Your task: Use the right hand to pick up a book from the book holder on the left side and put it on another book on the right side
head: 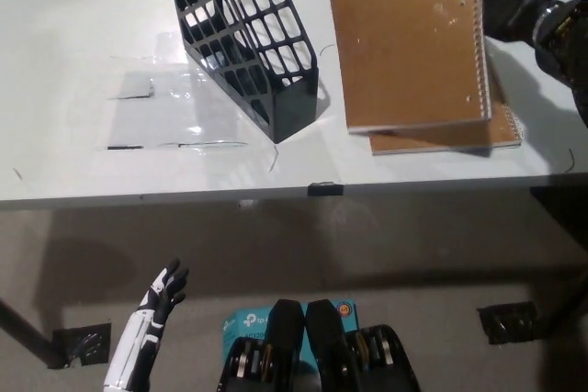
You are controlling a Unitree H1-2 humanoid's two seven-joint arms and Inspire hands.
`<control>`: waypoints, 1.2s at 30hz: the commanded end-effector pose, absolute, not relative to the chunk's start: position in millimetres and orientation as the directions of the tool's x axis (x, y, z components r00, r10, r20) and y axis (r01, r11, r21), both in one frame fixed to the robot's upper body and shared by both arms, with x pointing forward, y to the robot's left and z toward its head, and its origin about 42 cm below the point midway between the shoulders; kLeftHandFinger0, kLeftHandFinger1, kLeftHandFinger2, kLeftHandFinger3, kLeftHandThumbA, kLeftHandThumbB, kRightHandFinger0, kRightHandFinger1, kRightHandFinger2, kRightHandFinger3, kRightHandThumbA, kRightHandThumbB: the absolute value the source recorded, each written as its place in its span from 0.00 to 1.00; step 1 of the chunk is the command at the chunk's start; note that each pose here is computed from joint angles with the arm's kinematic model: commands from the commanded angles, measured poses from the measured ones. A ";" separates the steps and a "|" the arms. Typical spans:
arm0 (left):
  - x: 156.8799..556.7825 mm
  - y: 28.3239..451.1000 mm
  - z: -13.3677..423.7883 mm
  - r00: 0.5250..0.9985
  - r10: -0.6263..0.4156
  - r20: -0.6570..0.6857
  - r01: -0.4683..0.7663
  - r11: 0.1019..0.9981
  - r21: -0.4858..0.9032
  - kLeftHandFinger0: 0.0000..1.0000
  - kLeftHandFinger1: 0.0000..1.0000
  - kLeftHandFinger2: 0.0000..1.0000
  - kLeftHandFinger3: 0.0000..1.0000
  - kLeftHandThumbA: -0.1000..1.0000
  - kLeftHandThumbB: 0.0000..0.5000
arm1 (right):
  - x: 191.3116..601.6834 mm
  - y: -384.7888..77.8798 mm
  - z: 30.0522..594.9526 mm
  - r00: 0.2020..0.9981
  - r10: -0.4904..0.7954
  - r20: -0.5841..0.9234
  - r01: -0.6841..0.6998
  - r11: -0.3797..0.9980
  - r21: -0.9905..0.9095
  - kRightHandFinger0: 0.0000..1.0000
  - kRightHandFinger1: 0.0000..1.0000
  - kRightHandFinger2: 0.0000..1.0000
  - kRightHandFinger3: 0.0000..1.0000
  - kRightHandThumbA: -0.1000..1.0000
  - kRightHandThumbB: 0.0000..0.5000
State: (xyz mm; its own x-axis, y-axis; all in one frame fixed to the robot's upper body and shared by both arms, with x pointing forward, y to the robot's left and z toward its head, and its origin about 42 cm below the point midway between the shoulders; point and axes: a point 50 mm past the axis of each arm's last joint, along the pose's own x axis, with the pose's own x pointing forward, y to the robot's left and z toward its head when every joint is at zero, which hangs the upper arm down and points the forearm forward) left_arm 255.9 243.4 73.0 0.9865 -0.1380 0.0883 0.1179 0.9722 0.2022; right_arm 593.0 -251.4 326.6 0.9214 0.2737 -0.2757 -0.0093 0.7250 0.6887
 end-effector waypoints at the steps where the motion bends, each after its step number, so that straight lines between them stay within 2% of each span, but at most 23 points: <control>1: 255.6 245.0 77.1 0.985 -0.128 0.115 0.103 0.974 0.200 1.00 1.00 1.00 1.00 1.00 0.30 | 598.5 -277.0 382.1 0.957 0.255 -0.141 -0.118 0.781 0.613 0.00 0.01 0.65 1.00 0.00 0.21; 6: 257.8 247.0 76.9 0.985 -0.126 0.120 0.100 0.973 0.207 1.00 1.00 1.00 1.00 1.00 0.28 | 597.0 -290.2 381.3 0.959 0.242 -0.148 -0.111 0.802 0.587 0.00 0.00 0.63 1.00 0.00 0.22; 8: 257.5 247.6 76.2 0.985 -0.125 0.120 0.098 0.974 0.206 1.00 1.00 1.00 1.00 1.00 0.30 | 596.4 -296.8 382.9 0.961 0.229 -0.155 -0.101 0.813 0.573 0.00 0.00 0.62 1.00 0.00 0.18; 13: 256.5 246.5 75.2 0.986 -0.119 0.118 0.094 0.975 0.203 1.00 1.00 1.00 1.00 1.00 0.28 | 594.9 -307.8 384.6 0.965 0.211 -0.158 -0.090 0.826 0.556 0.00 0.00 0.66 1.00 0.00 0.16; 17: 255.4 245.7 73.6 0.986 -0.124 0.112 0.099 0.973 0.208 1.00 1.00 1.00 1.00 1.00 0.28 | 594.3 -311.2 382.7 0.967 0.202 -0.156 -0.090 0.842 0.531 0.00 0.00 0.65 1.00 0.00 0.26; 18: 255.3 245.3 74.0 0.985 -0.125 0.120 0.098 0.972 0.215 1.00 1.00 1.00 1.00 1.00 0.25 | 594.4 -310.4 383.1 0.966 0.203 -0.158 -0.089 0.840 0.535 0.00 0.00 0.66 1.00 0.00 0.27; 21: 254.6 244.5 74.3 0.985 -0.129 0.118 0.101 0.970 0.221 1.00 1.00 1.00 1.00 1.00 0.24 | 594.2 -308.8 380.0 0.963 0.216 -0.164 -0.099 0.842 0.530 0.00 0.01 0.65 1.00 0.00 0.28; 22: 253.7 244.2 74.6 0.985 -0.130 0.115 0.102 0.970 0.220 1.00 1.00 1.00 1.00 1.00 0.23 | 594.4 -307.9 377.5 0.963 0.207 -0.174 -0.093 0.858 0.504 0.00 0.02 0.67 1.00 0.00 0.34; 23: 253.5 244.1 74.8 0.985 -0.130 0.113 0.102 0.970 0.219 1.00 1.00 1.00 1.00 1.00 0.23 | 594.5 -307.5 376.8 0.963 0.203 -0.177 -0.092 0.865 0.494 0.00 0.02 0.68 1.00 0.00 0.34; 24: 253.4 244.7 74.2 0.985 -0.131 0.112 0.106 0.972 0.210 1.00 1.00 1.00 1.00 1.00 0.25 | 595.1 -304.4 376.7 0.966 0.203 -0.161 -0.110 0.884 0.455 0.00 0.10 0.72 1.00 0.00 0.43; 25: 253.9 245.1 74.1 0.985 -0.132 0.114 0.106 0.971 0.212 1.00 1.00 1.00 1.00 1.00 0.25 | 595.2 -304.1 376.6 0.967 0.201 -0.160 -0.111 0.888 0.446 0.00 0.15 0.71 0.89 0.00 0.44; 26: 254.3 245.2 74.2 0.985 -0.131 0.114 0.105 0.971 0.215 1.00 1.00 1.00 1.00 1.00 0.26 | 594.9 -303.3 376.9 0.961 0.227 -0.155 -0.147 0.901 0.408 0.16 0.37 0.97 0.96 0.09 0.42; 27: 254.6 244.9 74.5 0.985 -0.133 0.113 0.106 0.970 0.217 1.00 1.00 1.00 1.00 1.00 0.26 | 593.8 -304.6 375.4 0.956 0.250 -0.154 -0.164 0.890 0.426 0.83 1.00 1.00 1.00 0.21 0.53; 28: 254.7 245.0 74.6 0.985 -0.134 0.112 0.107 0.970 0.218 1.00 1.00 1.00 1.00 1.00 0.26 | 593.3 -305.0 373.9 0.955 0.254 -0.153 -0.167 0.886 0.433 1.00 1.00 1.00 1.00 0.23 0.60; 29: 254.8 245.0 74.5 0.985 -0.134 0.112 0.107 0.970 0.218 1.00 1.00 1.00 1.00 1.00 0.26 | 593.3 -304.9 372.9 0.956 0.252 -0.151 -0.167 0.889 0.426 1.00 1.00 1.00 1.00 0.25 0.66; 30: 254.8 245.0 74.4 0.985 -0.133 0.113 0.106 0.970 0.218 1.00 1.00 1.00 1.00 1.00 0.25 | 593.4 -304.4 372.4 0.957 0.248 -0.148 -0.167 0.894 0.415 1.00 1.00 1.00 1.00 0.26 0.68; 31: 255.6 245.9 75.2 0.984 -0.134 0.118 0.106 0.969 0.223 1.00 1.00 1.00 1.00 1.00 0.24 | 593.3 -304.4 371.5 0.959 0.248 -0.140 -0.185 0.915 0.358 1.00 1.00 1.00 1.00 0.32 0.69; 32: 255.6 245.8 75.3 0.984 -0.134 0.117 0.106 0.969 0.223 1.00 1.00 1.00 1.00 1.00 0.26 | 593.2 -304.1 370.8 0.957 0.256 -0.137 -0.191 0.910 0.367 1.00 1.00 1.00 1.00 0.30 0.70; 36: 257.7 245.8 76.4 0.984 -0.135 0.115 0.107 0.970 0.219 1.00 1.00 1.00 1.00 1.00 0.26 | 593.3 -303.0 373.2 0.953 0.279 -0.121 -0.240 0.934 0.266 1.00 1.00 1.00 1.00 0.43 0.64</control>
